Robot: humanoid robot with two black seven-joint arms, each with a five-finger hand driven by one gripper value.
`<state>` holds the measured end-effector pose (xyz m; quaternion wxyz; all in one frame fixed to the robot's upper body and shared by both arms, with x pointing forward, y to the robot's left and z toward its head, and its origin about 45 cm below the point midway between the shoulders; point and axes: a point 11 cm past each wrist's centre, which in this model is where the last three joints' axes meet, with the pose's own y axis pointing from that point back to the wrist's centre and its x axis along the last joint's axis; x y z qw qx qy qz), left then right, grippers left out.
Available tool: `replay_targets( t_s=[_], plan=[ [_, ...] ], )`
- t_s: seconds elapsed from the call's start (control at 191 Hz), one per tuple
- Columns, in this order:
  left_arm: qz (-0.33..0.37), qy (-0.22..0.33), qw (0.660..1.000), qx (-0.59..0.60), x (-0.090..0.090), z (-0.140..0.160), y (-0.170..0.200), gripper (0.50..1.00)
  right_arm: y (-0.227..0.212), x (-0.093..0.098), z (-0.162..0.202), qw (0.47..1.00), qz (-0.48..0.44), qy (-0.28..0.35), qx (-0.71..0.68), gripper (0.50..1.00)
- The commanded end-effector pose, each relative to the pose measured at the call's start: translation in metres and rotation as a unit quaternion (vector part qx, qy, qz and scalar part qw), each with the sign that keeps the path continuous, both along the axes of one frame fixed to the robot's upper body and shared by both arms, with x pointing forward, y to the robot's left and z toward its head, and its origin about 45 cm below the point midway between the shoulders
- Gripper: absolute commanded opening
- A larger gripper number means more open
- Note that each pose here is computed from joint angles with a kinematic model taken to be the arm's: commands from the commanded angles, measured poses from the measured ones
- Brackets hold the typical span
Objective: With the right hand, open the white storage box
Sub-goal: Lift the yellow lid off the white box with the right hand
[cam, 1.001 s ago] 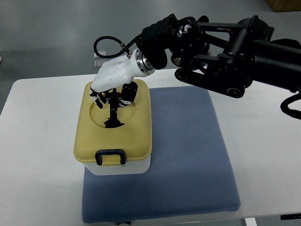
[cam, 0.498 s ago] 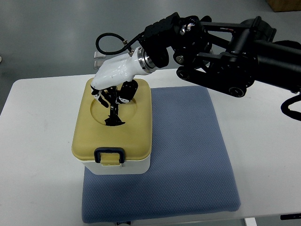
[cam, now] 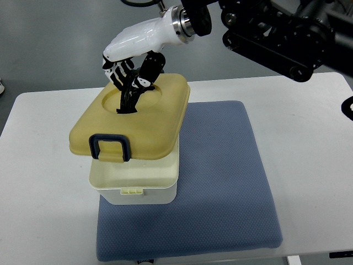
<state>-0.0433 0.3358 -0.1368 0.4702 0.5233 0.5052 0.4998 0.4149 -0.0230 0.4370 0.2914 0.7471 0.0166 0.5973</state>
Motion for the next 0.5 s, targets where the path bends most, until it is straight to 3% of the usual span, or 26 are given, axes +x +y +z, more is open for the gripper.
replay_targets(
  t_s=[0.0,0.272,0.492],
  plan=[
    [0.000,0.000,1.000,0.000,0.000,0.000,0.000,1.000,-0.028,0.012,0.013,0.999,-0.030,-0.003,0.010,0.500],
    [0.000,0.000,1.000,0.000,0.000,0.000,0.000,1.000,-0.104,0.036,0.029,0.993,-0.113,-0.003,0.033,0.500],
    [0.000,0.000,1.000,0.000,0.000,0.000,0.000,1.000,-0.160,0.052,-0.002,0.983,-0.177,0.022,0.040,0.500]
  ],
)
